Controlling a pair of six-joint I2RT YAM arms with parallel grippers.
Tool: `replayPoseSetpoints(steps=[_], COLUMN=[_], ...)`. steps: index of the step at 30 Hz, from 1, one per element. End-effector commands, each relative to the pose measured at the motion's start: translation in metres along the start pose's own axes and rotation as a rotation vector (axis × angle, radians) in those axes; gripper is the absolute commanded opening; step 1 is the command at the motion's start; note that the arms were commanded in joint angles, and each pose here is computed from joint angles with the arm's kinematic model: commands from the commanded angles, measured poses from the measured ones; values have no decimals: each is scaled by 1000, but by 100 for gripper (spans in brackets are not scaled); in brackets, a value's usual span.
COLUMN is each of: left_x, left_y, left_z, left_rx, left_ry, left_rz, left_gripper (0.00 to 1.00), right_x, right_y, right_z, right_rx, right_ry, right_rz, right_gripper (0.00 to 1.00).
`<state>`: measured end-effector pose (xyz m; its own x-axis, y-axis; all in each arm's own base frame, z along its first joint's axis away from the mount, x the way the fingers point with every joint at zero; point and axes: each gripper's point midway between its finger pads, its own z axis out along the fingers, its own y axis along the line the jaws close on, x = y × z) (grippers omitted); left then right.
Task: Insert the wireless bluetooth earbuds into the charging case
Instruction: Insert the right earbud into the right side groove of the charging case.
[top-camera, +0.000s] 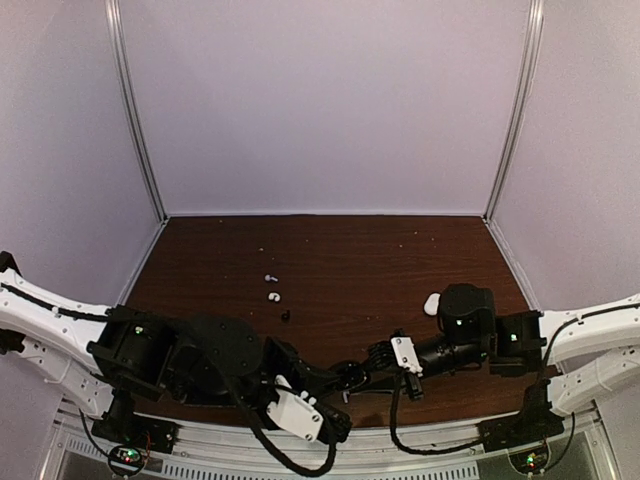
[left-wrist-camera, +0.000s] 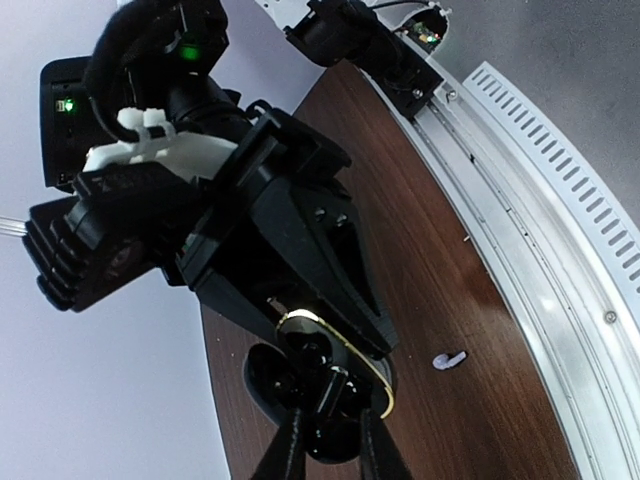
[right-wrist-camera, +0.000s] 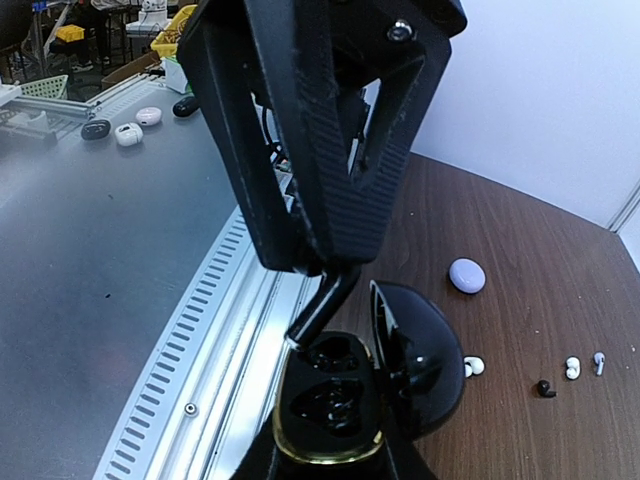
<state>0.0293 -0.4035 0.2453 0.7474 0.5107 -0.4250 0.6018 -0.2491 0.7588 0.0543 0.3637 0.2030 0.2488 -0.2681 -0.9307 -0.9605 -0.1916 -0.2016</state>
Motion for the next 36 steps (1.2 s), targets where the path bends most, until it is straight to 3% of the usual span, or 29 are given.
replayPoseSetpoints(steps=[1,18,36], left_x=[-6,2,6], left_y=[13,8,10], left_z=[-2,9,14], left_rx=[-39,-29,-32], left_ry=[14,89,127], left_rz=[20,73,94], left_gripper=[12,11,11], right_x=[-14,-13,-9], right_y=[-2,11,16], right_z=[4,11,13], right_rx=[-15,-109,-130], right_ry=[-24,-39,-42], right_rz=[52,273,320], right_gripper=[0,0,0])
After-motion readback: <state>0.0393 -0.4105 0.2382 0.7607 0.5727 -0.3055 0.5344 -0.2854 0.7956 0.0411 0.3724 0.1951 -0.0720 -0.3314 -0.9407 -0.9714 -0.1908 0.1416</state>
